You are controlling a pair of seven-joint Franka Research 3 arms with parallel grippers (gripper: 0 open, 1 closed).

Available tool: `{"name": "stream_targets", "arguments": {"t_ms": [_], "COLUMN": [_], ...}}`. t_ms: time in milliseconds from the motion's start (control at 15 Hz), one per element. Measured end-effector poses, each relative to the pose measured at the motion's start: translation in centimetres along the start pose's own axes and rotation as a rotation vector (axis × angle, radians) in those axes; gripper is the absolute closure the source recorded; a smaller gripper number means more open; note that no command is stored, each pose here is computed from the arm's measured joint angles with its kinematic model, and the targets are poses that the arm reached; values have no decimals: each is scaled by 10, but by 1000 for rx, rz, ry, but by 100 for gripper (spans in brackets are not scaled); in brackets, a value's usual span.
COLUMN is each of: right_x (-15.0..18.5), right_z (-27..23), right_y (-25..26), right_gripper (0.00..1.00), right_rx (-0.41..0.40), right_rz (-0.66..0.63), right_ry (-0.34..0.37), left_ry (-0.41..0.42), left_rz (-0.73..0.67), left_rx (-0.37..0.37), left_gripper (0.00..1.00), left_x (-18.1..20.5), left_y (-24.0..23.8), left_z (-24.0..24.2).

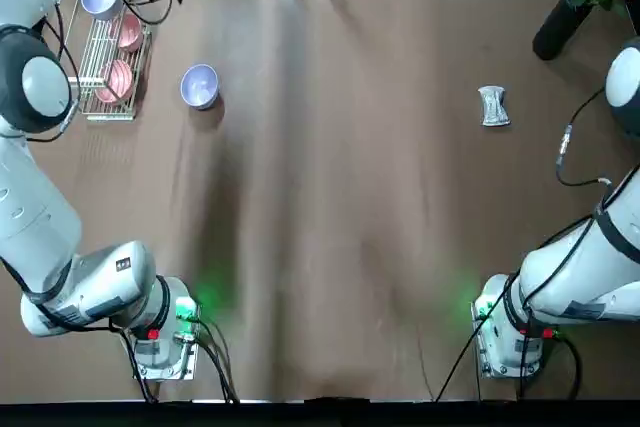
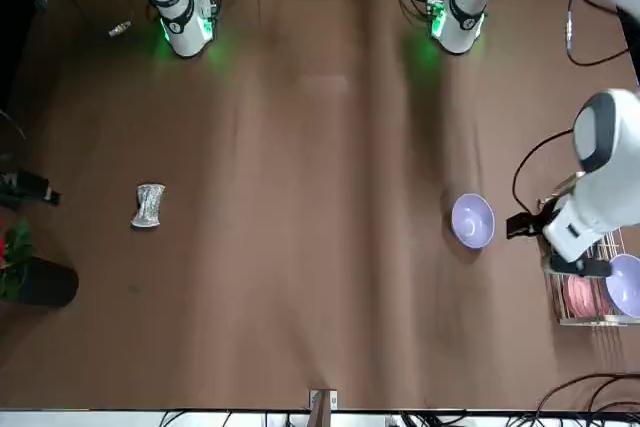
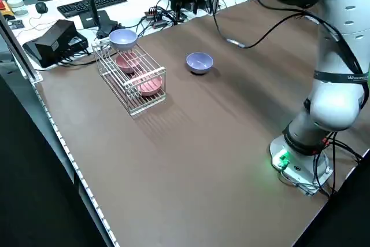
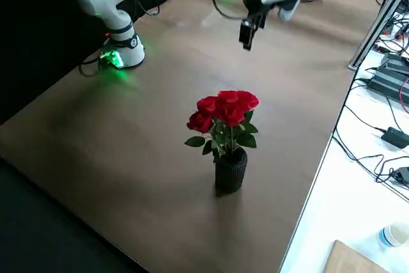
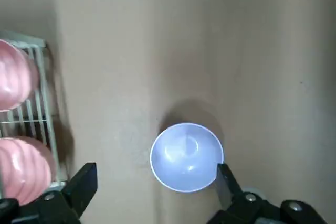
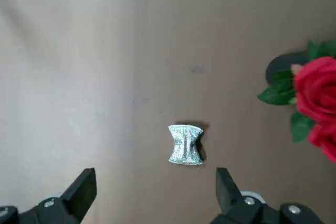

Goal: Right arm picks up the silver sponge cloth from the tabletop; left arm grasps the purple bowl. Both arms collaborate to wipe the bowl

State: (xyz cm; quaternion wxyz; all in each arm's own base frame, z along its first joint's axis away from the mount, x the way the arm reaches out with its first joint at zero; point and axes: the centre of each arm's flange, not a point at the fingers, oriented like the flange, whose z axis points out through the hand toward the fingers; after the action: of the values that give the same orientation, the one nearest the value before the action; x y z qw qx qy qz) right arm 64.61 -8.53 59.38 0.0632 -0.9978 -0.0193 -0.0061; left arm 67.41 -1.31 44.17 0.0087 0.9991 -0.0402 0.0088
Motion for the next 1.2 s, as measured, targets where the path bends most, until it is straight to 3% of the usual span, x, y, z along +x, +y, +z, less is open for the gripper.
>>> {"name": "stream_targets", "arguments": {"t_ms": [200, 400, 800, 1200], "right_x": [-24, -42, -45, -50], "right_z": [-43, -47, -20, -19], "right_y": [-14, -16, -29, -15], "right_gripper": [0, 0, 0, 0], "right_rx": [-16, -36, -50, -94], "right_rz": [29, 40, 24, 71], "right_ry": [54, 65, 30, -5], "left_ry": [35, 43, -11, -28], "left_rz": [11, 30, 67, -13], "left_rx": [6, -6, 28, 21], "left_gripper": [0, 0, 0, 0], "left_x": [0, 1, -22, -54], "left_y": [10, 30, 70, 89], "left_z": [-32, -49, -87, -111]}}
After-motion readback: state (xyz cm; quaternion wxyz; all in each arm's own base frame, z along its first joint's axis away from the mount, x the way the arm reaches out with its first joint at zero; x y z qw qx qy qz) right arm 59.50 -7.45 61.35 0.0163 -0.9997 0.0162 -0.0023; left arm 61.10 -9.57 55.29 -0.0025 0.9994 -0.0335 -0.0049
